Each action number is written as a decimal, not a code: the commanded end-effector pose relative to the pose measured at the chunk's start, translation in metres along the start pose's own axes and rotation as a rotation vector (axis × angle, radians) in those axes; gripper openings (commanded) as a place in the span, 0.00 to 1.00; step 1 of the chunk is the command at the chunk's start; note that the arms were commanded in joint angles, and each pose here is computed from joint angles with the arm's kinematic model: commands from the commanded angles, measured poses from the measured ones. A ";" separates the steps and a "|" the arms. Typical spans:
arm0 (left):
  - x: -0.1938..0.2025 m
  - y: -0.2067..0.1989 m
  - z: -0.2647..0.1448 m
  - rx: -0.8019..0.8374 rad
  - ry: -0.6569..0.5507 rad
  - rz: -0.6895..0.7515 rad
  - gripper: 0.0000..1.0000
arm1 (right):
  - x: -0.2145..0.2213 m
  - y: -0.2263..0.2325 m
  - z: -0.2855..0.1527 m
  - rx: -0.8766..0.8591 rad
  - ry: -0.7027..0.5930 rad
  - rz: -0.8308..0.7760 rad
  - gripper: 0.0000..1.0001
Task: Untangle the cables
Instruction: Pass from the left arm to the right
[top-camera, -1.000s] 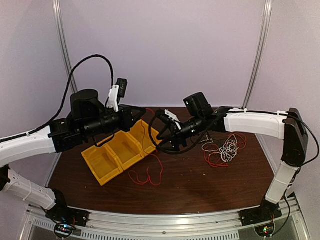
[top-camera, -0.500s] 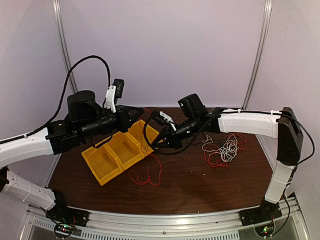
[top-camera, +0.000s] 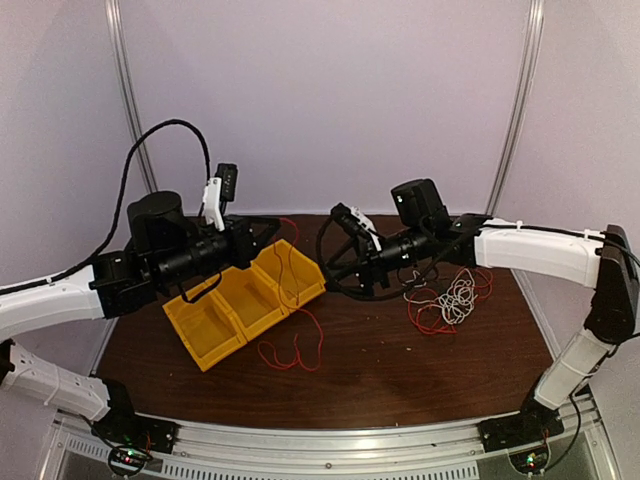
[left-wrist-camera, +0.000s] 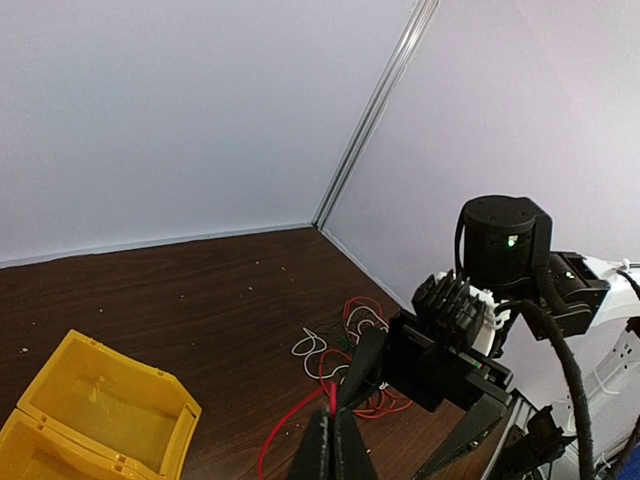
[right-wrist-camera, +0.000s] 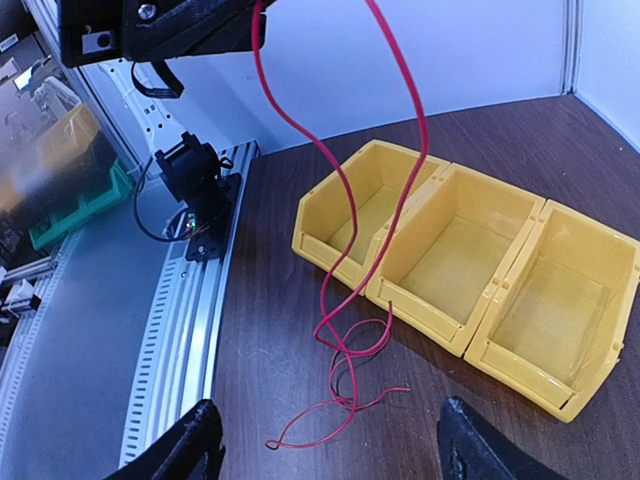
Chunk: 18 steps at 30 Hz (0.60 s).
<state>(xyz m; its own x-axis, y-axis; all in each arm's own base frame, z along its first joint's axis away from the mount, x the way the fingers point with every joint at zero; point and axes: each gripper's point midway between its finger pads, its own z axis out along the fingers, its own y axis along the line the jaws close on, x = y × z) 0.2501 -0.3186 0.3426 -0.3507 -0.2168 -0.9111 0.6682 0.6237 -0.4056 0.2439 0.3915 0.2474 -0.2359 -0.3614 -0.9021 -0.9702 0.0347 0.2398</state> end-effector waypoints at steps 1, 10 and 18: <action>-0.030 -0.004 -0.009 0.019 -0.134 -0.058 0.00 | -0.004 -0.003 0.010 -0.025 -0.025 0.054 0.76; -0.034 -0.006 -0.004 0.029 -0.152 -0.077 0.00 | -0.005 0.004 0.036 -0.093 -0.016 0.067 0.79; -0.035 -0.006 -0.001 0.027 -0.159 -0.075 0.00 | -0.013 0.003 0.053 -0.184 -0.053 0.137 0.65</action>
<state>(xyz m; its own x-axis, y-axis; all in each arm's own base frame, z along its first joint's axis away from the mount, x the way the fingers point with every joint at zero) 0.2548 -0.3166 0.3568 -0.3333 -0.3175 -0.8877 0.6538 0.6006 -0.4603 0.2437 0.4350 0.2222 -0.3550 -0.3637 -0.8612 -0.9212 -0.0211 0.3886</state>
